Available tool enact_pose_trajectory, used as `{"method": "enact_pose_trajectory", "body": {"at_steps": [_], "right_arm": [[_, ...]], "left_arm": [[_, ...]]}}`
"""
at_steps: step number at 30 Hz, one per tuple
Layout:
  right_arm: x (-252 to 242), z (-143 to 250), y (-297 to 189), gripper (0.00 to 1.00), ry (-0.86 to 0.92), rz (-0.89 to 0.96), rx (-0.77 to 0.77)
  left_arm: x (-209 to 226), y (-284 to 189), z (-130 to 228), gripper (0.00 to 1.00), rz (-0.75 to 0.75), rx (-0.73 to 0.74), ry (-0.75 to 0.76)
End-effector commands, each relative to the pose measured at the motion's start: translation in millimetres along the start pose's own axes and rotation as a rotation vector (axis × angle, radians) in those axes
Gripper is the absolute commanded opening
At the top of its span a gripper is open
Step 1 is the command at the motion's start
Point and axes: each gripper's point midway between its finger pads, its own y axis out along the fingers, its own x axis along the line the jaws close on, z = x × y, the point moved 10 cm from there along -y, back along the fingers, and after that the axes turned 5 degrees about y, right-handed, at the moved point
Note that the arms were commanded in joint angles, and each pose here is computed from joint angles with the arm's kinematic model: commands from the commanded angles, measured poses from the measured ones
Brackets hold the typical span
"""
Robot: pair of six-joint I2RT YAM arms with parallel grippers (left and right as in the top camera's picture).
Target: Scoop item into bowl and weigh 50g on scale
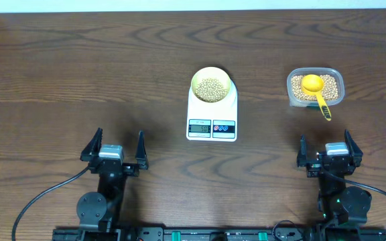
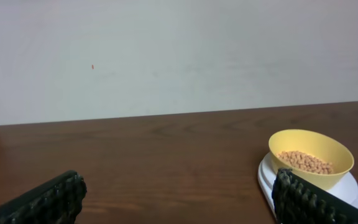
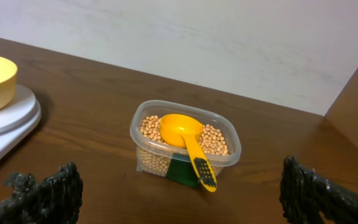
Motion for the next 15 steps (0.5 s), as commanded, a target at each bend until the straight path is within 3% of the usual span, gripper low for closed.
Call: {"method": "enact_pose_trajectory", "body": {"at_steps": [1, 15], "right_arm": [[0, 0, 0, 0.99, -0.009, 0.006, -0.001], [0, 0, 0, 0.99, -0.009, 0.006, -0.001]], "left_arm": [[3, 0, 4, 0.98, -0.043, -0.013, -0.030], [-1, 5, 37, 0.98, -0.032, 0.074, -0.031]]}}
